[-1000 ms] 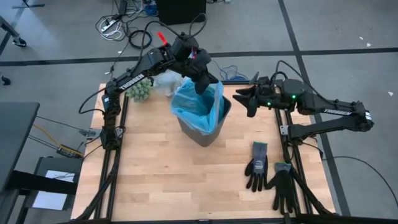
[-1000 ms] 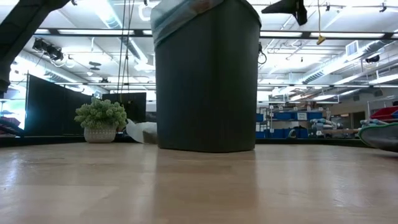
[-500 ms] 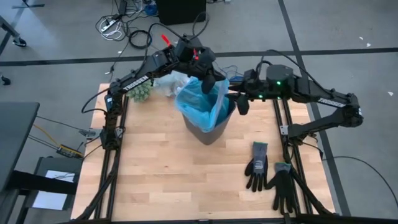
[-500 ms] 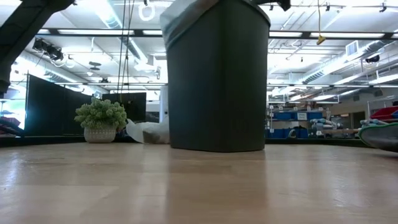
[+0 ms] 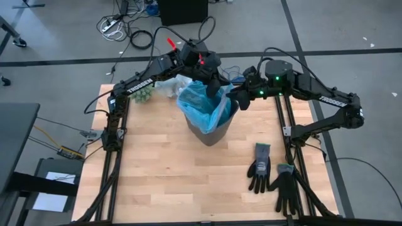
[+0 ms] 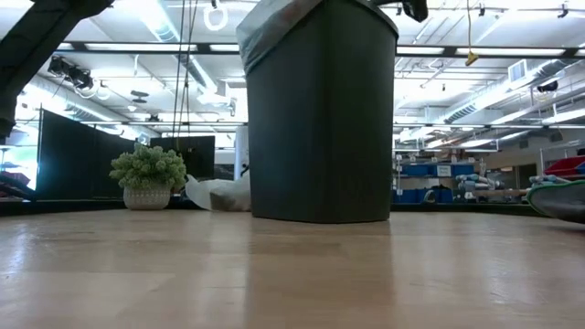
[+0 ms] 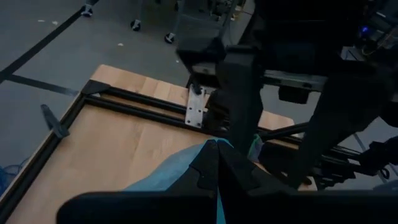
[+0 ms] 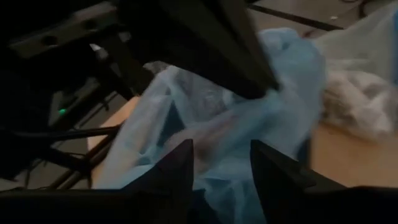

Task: Place trash/remove bag and relplace
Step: Insert the new blue trash bag into the trash bin

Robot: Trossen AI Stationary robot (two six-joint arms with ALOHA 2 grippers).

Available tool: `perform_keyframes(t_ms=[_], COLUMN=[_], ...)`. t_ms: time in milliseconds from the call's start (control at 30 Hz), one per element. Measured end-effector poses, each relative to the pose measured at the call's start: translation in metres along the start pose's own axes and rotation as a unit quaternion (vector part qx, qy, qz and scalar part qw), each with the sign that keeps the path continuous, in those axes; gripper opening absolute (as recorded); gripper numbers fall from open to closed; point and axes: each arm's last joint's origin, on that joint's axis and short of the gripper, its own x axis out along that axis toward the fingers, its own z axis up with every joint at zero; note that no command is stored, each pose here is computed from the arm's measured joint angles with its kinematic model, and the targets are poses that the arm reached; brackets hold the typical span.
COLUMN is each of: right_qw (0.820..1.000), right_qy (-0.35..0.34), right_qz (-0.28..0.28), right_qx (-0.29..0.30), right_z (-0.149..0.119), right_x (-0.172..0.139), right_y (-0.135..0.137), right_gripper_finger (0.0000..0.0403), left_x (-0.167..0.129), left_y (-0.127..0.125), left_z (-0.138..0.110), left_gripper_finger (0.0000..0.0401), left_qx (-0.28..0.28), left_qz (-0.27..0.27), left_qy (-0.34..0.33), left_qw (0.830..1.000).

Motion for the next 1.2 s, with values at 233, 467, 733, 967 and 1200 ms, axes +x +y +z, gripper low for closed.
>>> perform_keyframes(t_ms=[233,467,733,967,1200], right_qw=[0.999,0.996,0.990,0.985,0.982], right_qy=[0.026,0.051,0.122,0.170,0.180], right_qz=[0.037,0.071,0.063,0.009,-0.030], right_qx=[0.008,0.009,0.021,0.032,0.036], right_z=[-0.003,-0.006,-0.017,-0.027,-0.030], right_x=[0.012,0.012,-0.003,-0.012,-0.016], right_y=[0.004,0.006,0.002,-0.007,-0.012], right_gripper_finger=[0.0049,0.0001,0.0000,0.0000,0.0000], left_x=[0.004,0.006,0.014,0.015,0.013], left_y=[-0.011,-0.021,-0.055,-0.056,-0.041], left_z=[-0.001,-0.005,-0.013,-0.012,-0.009], left_gripper_finger=[0.0008,0.0008,0.0015,0.0021,0.0021], left_qx=[0.017,0.016,0.031,0.049,0.072], left_qz=[-0.021,-0.044,-0.148,-0.090,0.040], left_qy=[0.002,0.017,0.043,0.028,0.009], left_qw=[1.000,0.999,0.988,0.994,0.997])
